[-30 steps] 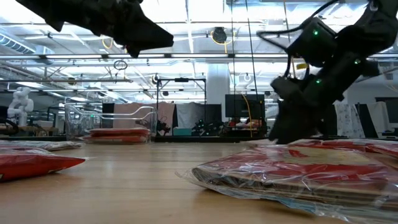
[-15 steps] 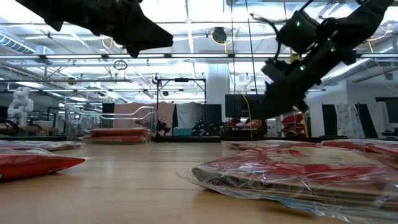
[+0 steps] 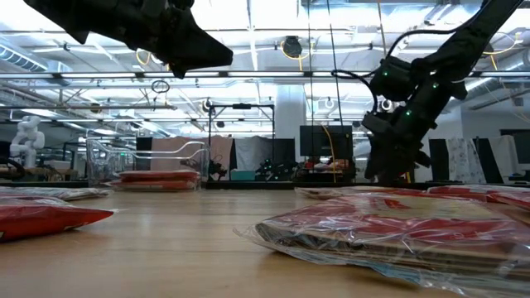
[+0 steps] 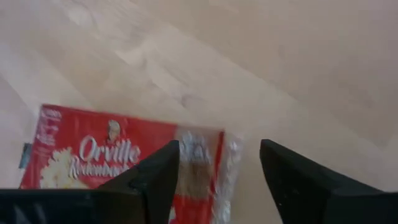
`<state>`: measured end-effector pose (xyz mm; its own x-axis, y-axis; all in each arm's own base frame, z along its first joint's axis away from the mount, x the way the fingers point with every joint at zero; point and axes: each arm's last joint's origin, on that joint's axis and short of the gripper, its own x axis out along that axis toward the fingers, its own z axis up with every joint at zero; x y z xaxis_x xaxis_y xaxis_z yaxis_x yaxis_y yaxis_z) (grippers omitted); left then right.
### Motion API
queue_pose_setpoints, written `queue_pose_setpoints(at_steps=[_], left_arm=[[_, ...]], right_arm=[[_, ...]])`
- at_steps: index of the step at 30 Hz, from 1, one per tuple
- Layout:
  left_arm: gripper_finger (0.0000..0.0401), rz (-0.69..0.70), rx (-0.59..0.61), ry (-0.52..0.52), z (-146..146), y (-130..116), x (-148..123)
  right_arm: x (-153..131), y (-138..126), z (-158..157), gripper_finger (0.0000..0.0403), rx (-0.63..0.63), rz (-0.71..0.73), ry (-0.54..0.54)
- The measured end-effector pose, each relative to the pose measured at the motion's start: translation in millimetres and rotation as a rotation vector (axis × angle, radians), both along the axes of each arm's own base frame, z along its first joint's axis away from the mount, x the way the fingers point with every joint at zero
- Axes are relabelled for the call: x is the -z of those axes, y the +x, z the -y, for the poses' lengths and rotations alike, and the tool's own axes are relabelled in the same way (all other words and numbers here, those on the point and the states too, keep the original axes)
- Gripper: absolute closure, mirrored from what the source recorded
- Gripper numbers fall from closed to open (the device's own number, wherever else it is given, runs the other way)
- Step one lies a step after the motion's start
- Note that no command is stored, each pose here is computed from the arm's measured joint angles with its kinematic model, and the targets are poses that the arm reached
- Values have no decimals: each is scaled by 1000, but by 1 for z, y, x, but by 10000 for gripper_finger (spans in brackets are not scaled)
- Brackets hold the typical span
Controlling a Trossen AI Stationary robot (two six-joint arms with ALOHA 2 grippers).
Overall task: Sort popcorn bags into baskets
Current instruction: Put the red popcorn bag into the transparent bin
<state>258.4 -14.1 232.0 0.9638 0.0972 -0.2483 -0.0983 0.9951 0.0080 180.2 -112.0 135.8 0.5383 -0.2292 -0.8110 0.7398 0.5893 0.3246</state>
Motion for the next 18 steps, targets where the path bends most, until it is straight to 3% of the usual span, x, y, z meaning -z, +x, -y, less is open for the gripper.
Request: queue_pose_setpoints(at_steps=[10,14,18], left_arm=[[308,-19,2,5,0,1,3],[308,-44,1,3,0,3,8],[308,-42,1,3,1,7,11]], right_arm=[[16,9,-8,176,-35,-26,109],[21,15,-11,203,-67,-10,123],[21,22,-13,261,-106,51,142]])
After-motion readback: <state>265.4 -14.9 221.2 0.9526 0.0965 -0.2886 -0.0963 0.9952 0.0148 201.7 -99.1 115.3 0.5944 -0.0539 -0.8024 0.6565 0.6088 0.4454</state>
